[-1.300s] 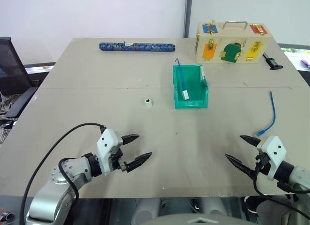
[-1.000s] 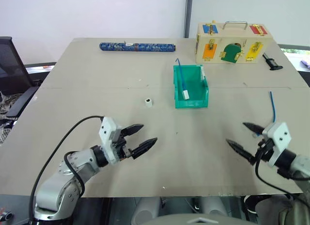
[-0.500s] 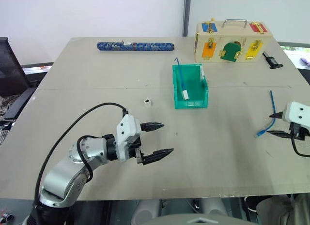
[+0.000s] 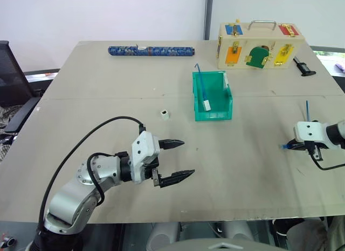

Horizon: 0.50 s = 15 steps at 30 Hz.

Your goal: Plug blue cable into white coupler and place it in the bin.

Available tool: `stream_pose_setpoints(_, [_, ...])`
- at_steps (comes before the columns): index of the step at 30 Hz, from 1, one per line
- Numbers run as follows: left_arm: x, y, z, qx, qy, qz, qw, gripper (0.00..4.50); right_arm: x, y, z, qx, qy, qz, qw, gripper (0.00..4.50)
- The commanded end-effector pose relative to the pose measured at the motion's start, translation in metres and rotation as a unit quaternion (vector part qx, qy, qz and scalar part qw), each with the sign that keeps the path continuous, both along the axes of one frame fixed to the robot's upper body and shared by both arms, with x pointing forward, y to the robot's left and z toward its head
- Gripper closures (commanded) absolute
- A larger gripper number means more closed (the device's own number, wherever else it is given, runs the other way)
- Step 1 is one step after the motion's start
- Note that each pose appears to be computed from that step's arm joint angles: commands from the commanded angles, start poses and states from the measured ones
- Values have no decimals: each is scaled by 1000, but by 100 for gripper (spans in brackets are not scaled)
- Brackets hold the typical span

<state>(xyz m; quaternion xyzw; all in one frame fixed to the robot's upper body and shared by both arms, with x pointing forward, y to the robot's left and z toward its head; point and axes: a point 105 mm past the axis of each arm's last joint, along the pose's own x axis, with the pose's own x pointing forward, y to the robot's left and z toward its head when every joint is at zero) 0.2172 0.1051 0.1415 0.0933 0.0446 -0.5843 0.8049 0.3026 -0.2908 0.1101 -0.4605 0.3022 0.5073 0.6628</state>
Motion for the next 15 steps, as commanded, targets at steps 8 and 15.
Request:
stream_pose_setpoints(8, [8,12,-1,-2,-17,46,999,0,8,89,27,109,3,31,994,445])
stream_pose_setpoints(15, [27,38,-25,75,-14,107,991,0,20,182,10,116,15,52,992,445])
